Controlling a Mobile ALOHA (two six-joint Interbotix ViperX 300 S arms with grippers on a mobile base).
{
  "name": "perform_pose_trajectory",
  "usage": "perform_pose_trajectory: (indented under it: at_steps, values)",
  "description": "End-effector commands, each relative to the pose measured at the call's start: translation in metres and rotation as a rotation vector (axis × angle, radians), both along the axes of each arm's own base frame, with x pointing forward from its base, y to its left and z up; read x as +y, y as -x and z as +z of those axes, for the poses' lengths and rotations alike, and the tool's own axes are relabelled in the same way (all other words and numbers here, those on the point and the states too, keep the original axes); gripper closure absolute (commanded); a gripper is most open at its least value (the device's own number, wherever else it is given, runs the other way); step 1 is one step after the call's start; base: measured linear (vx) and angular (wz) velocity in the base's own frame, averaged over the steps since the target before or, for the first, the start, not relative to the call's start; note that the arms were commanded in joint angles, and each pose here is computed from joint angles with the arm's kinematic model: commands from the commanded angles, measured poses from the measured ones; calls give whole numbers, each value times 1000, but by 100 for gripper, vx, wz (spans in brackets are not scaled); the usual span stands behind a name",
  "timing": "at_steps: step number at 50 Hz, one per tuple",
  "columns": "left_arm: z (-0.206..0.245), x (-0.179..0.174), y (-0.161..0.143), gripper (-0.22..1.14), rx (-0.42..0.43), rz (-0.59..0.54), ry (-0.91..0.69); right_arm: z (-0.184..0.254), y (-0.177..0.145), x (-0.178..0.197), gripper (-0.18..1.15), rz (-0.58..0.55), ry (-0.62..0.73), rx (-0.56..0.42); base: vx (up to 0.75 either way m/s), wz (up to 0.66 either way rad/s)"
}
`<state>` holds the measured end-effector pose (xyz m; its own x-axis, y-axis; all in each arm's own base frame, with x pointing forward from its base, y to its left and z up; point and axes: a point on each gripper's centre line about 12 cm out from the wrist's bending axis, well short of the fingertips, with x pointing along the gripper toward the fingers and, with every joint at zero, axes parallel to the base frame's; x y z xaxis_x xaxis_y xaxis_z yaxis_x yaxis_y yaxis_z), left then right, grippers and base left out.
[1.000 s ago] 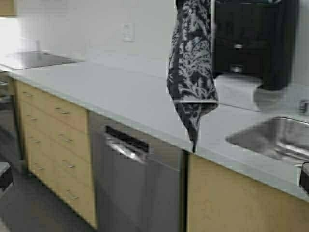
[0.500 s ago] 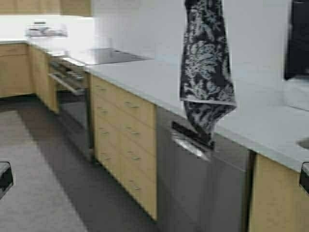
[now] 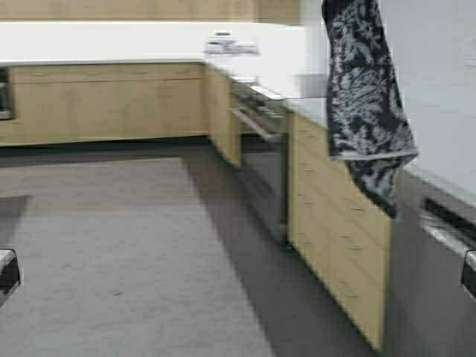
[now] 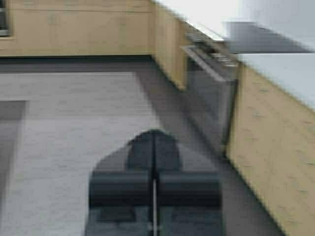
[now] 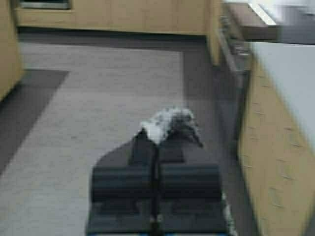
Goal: Get the cloth and wipe up the spill under the wine glass
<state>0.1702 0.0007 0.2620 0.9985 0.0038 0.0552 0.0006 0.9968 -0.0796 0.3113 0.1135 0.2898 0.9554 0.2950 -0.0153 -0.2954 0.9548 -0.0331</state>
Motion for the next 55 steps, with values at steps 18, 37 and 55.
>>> perform_pose_trajectory:
  at_steps: [18,37,55]
  values:
    - [8,0,-4,89,-20,1,-8,12,1,0,91,-1,-12,-42,-1,60]
    - [16,0,-3,89,-48,0,17,9,1,-3,91,-10,-5,-37,3,50]
    - [12,0,-1,89,-45,-3,53,3,2,-13,91,-41,-6,-57,5,48]
